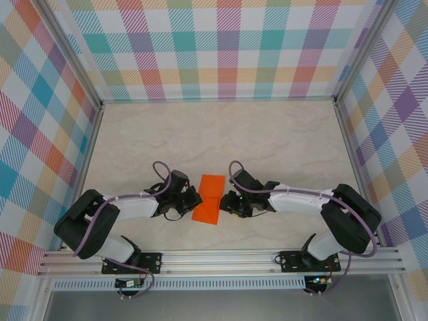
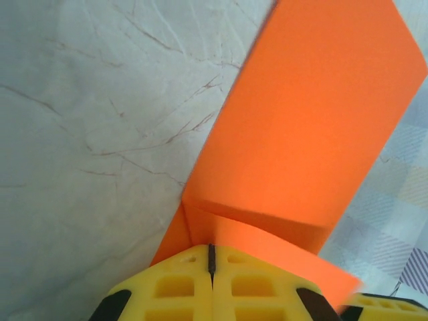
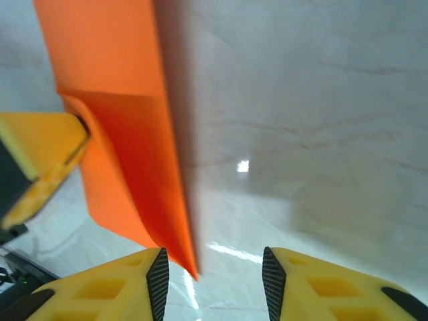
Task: Fold a paper plane with a square sheet of paper (pick it up from the middle)
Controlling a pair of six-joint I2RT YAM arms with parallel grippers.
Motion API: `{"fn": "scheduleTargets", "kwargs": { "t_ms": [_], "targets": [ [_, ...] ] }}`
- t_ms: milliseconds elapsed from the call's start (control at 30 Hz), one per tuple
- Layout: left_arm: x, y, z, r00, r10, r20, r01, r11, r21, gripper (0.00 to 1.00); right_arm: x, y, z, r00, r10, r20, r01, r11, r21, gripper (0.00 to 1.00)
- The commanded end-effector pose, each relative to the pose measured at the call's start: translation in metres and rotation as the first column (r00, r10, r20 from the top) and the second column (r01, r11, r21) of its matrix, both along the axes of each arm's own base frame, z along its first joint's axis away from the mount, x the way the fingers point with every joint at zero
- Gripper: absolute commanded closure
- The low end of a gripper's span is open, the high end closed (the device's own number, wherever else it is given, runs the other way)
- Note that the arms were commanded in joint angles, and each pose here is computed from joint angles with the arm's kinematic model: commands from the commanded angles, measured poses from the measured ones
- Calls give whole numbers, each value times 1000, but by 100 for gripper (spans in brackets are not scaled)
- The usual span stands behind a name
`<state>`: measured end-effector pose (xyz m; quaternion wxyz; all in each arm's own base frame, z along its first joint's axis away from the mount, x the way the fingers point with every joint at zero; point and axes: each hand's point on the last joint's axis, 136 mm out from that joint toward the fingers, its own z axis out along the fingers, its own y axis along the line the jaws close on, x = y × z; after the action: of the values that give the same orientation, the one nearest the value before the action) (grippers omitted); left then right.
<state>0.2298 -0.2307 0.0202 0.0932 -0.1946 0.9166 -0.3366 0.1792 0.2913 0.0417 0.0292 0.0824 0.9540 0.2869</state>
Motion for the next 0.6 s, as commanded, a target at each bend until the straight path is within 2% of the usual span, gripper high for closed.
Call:
{"fn": "scheduleTargets", "kwargs": {
  "t_ms": [0,100,167,300,567],
  "targets": [
    [-3,2,-1,1000,8,-5,-8,1000,12,100,13,23,7,1000,0,-6,0,999,39,55],
    [0,-2,3,1000,-9,8,9,1000,1,100,20,28,-2,1000,-8,-9,8,1000,24,55],
    [1,-1,4,1000,-5,12,5,1000,11,100,21,23,-9,999,-22,-24,22,999,-30,55],
    [1,-1,4,1000,-18,14,18,1000,18,100,20,23,-15,999,-21,-31,20,999,-37,54],
    [3,-7,3,999,-43,17,43,999,4,100,27,39,-16,1000,-14,-11,15,999,42,60]
  ]
}}
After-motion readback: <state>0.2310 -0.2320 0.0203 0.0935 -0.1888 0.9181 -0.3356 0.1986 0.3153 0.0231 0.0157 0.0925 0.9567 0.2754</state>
